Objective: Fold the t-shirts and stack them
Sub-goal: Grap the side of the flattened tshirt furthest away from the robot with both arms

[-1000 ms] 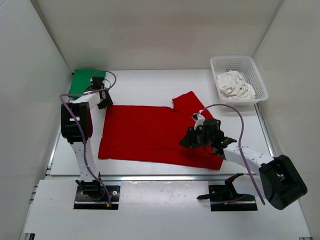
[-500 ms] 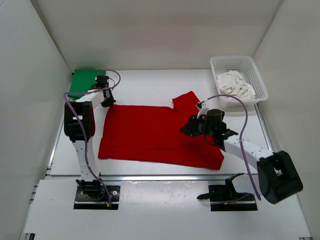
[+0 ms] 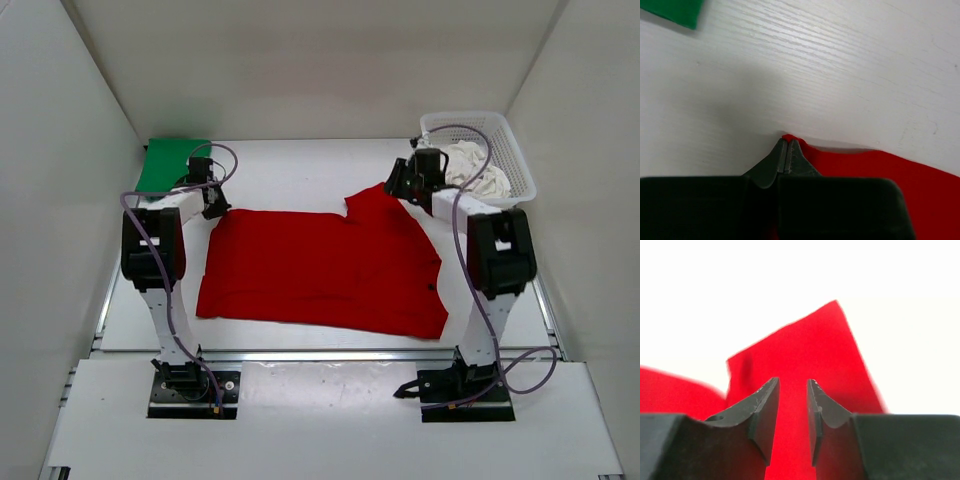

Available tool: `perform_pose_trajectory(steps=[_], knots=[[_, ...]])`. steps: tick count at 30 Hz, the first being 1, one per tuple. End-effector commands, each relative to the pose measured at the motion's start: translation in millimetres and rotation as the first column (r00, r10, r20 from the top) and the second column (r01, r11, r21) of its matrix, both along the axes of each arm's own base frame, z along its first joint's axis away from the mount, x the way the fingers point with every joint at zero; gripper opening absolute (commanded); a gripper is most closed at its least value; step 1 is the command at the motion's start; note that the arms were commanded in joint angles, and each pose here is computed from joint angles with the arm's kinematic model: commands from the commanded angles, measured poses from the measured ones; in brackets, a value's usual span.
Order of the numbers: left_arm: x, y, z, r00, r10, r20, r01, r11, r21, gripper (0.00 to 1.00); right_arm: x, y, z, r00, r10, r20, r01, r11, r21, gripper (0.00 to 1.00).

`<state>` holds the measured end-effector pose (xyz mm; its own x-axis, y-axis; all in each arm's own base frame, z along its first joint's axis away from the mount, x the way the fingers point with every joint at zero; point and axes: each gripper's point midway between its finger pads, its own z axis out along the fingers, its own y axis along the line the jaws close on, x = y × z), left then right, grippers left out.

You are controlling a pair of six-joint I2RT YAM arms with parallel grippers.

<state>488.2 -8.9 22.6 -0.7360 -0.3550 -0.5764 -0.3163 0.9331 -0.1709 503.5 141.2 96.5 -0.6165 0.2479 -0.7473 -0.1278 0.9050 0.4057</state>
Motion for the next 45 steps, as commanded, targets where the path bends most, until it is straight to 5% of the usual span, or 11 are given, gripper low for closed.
perform_pose_trajectory(steps=[1, 13, 18, 23, 39, 45], knots=[[11.1, -11.6, 43.4, 0.992, -0.010, 0.122, 0.018, 0.998, -0.058, 0.00, 35.8, -20.3, -22.5, 0.997, -0.059, -0.055, 0.051, 0.990, -0.128, 0.27], [11.6, -11.8, 42.4, 0.991, -0.018, 0.136, 0.028, 0.997, -0.078, 0.00, 85.9, -16.3, -50.3, 0.986, -0.042, -0.160, -0.002, 0.964, -0.264, 0.42], [13.6, -13.2, 45.4, 0.989, -0.020, 0.145, 0.032, 0.996, -0.081, 0.00, 94.6, -4.7, -65.0, 0.971, -0.015, -0.240, -0.050, 0.963, -0.266, 0.41], [14.9, -14.9, 46.1, 0.989, -0.021, 0.147, 0.034, 0.996, -0.086, 0.00, 98.1, 2.6, -68.7, 0.962, -0.024, -0.272, -0.064, 0.949, -0.309, 0.30], [14.2, -15.7, 43.2, 0.988, -0.023, 0.152, 0.039, 0.994, -0.101, 0.00, 101.8, -21.8, -37.6, 0.970, -0.109, -0.217, 0.015, 0.918, -0.396, 0.42], [19.4, -16.9, 46.2, 0.986, -0.026, 0.164, 0.044, 0.993, -0.110, 0.00, 96.0, -22.3, -51.8, 0.960, -0.091, -0.265, -0.015, 0.928, -0.372, 0.38]])
